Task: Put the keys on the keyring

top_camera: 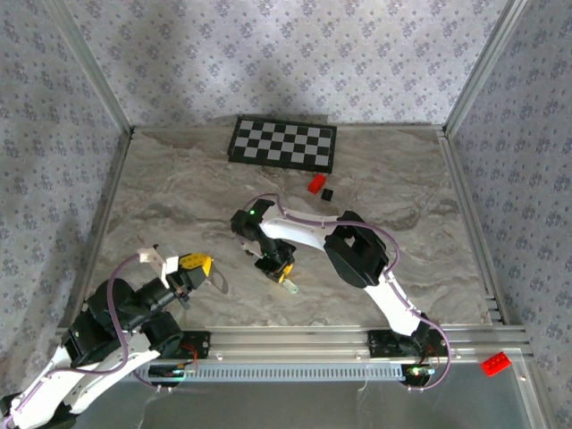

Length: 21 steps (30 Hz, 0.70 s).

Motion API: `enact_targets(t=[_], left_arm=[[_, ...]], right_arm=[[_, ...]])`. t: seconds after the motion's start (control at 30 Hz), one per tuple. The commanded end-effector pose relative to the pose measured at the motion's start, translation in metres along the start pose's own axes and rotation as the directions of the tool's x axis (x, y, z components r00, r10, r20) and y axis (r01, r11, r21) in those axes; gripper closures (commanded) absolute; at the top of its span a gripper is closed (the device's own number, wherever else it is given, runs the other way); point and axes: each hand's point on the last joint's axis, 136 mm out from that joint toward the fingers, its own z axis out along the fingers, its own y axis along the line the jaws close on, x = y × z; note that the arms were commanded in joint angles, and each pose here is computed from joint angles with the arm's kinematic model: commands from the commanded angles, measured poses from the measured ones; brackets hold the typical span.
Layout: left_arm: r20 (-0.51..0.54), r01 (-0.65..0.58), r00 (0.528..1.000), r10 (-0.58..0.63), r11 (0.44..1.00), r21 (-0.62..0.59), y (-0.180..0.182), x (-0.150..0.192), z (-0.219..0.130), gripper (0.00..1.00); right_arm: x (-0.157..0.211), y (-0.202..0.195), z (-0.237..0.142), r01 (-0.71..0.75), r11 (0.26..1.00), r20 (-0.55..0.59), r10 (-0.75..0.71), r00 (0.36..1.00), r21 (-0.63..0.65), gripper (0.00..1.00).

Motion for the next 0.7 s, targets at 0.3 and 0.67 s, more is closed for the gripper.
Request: enact_targets(t=[0.3, 0.67], left_arm=[[0.054, 0.011, 0.998, -0.013, 0.999, 0.030, -0.0056, -0.0126, -0.0060, 1.00], [0.057, 0.012, 0.998, -0.014, 1.000, 0.026, -0.0050, -0.0135, -0.0067, 1.00]], right_arm=[[0.0066, 0.0014, 0.0103, 0.005, 1.000, -0.044, -0.005, 0.999, -0.013, 0.75], [0.0067, 0.0012, 0.0132, 0.001, 1.000, -0.042, -0.002, 0.999, -0.021, 0.78]])
